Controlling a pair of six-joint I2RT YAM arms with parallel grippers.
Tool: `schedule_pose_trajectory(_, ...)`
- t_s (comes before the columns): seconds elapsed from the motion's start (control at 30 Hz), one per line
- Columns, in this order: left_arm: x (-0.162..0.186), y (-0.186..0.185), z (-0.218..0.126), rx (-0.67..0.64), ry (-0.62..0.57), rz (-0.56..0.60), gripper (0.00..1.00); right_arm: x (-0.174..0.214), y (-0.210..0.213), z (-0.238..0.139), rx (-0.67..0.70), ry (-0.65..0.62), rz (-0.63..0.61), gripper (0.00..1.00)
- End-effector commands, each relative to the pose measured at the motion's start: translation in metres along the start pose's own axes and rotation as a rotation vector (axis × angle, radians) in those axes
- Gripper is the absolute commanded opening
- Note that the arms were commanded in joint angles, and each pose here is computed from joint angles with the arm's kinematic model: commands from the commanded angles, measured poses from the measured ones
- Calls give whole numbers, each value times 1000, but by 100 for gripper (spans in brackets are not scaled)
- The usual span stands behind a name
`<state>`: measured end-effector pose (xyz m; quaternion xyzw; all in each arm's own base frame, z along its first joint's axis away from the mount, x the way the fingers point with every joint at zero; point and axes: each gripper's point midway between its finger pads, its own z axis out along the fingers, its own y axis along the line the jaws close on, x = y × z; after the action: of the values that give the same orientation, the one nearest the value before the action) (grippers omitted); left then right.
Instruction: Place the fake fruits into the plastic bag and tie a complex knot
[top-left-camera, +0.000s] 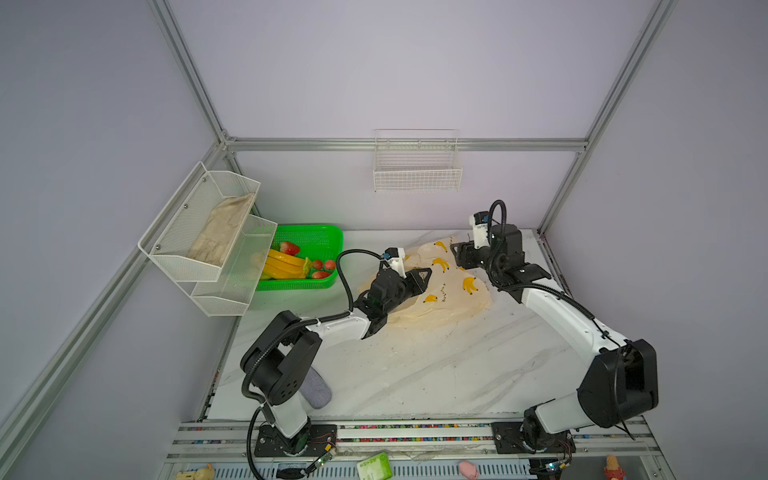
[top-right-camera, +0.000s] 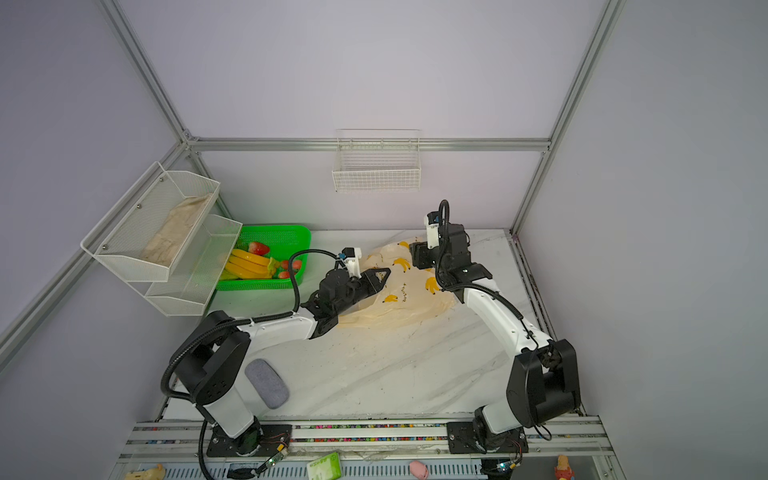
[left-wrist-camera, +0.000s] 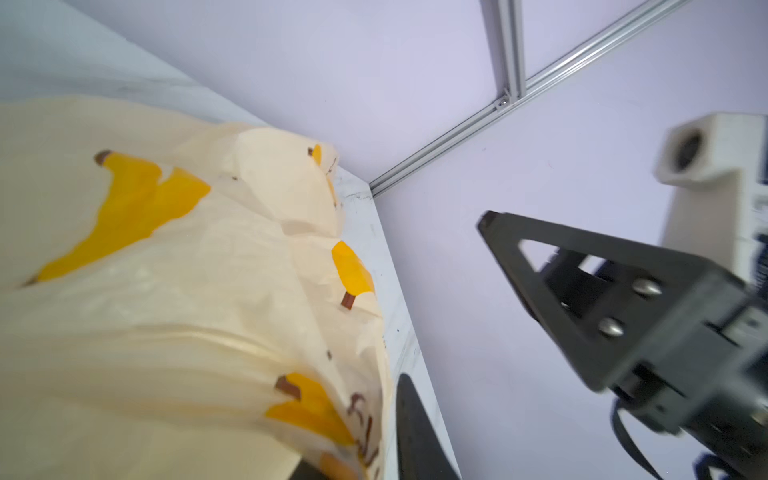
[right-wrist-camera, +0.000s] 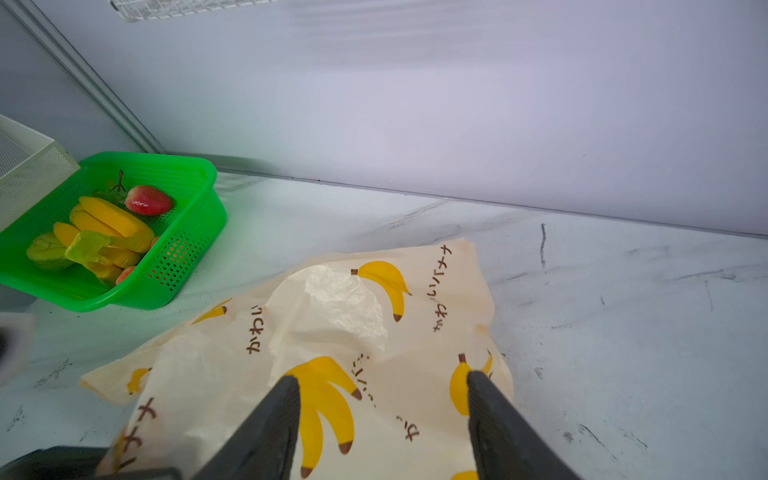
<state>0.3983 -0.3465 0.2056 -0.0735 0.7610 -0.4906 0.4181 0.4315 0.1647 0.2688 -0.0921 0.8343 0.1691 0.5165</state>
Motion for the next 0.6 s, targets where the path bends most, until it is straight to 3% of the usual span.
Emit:
schedule_pose_trajectory(0.0, 10, -5, -1, 40, 38, 24, 43, 17, -9, -6, 48, -1, 55, 69)
schedule_pose_trajectory(0.13, 18, 7, -34, -16, 70, 177, 64, 24, 3, -24, 8, -10, 45, 73)
schedule_pose_trajectory(0.3, 4, 22, -91, -159, 93, 388, 86, 38, 39, -28, -25, -27, -28, 81)
schedule_pose_trajectory(0.43, -25, 58, -135, -389, 40, 386, 90, 63, 75, -13, -6, 3, -131, 91)
schedule_pose_trajectory(0.57, -51, 77, -162, -473, -12, 356, 92, 93, 101, 7, 88, 37, -270, 97)
